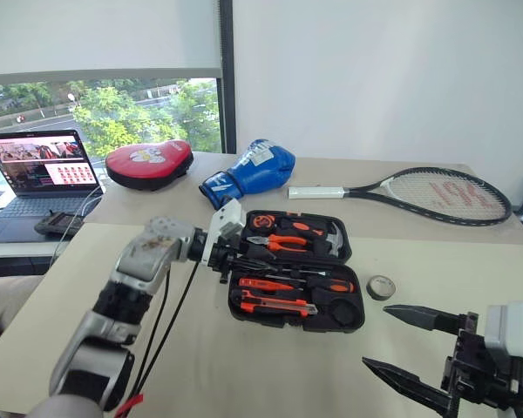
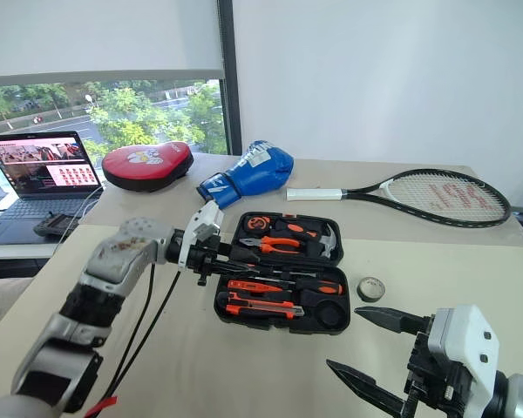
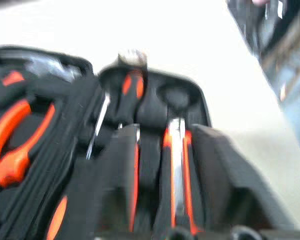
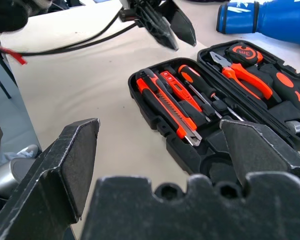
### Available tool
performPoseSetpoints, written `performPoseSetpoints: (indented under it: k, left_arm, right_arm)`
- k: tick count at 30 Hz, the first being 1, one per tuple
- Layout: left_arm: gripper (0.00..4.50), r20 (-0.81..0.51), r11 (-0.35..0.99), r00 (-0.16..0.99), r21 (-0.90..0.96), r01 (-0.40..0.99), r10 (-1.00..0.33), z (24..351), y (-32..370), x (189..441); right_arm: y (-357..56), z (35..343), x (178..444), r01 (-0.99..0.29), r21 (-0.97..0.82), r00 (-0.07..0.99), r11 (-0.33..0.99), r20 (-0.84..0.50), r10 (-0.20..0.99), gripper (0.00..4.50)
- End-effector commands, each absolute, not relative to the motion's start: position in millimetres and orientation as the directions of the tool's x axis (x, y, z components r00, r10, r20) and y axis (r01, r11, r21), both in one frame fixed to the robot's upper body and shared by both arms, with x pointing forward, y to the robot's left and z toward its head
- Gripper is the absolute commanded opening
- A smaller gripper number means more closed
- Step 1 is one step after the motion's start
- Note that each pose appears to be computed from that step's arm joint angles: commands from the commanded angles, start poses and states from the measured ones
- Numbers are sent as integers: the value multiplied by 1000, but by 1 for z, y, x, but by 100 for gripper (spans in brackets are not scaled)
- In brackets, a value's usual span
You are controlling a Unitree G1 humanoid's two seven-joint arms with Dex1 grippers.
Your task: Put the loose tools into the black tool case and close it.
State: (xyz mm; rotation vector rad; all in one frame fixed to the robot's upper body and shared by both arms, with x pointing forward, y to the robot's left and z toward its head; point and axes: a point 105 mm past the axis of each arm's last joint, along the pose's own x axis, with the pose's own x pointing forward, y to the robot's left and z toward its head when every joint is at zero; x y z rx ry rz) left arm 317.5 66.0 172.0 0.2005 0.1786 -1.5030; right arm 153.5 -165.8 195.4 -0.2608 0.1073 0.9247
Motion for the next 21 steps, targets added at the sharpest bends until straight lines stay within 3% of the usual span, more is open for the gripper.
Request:
performPoseSetpoints:
  k: [1,2,9,16,21]
  left_arm:
    - [41,-221,109,117,48,993,-968,149,66,309]
    - [1,-239,120,130,54,991,-962,139,66,307]
    - [1,-390,166,178,65,984,-903,75,59,307]
    - [1,-484,63,80,51,997,-872,50,42,297]
    - [1,-499,65,61,11,998,-864,36,40,293]
  right_arm:
    - [-164,201,154,-793,-209,607,573,-179,774,450]
    - [-164,201,154,-793,-209,607,573,-179,774,450]
    - [-165,203,152,-793,-213,607,571,-192,771,450]
    - [-167,208,150,-788,-223,613,573,-205,763,450]
    - [-163,206,151,-791,-218,609,571,-203,767,450]
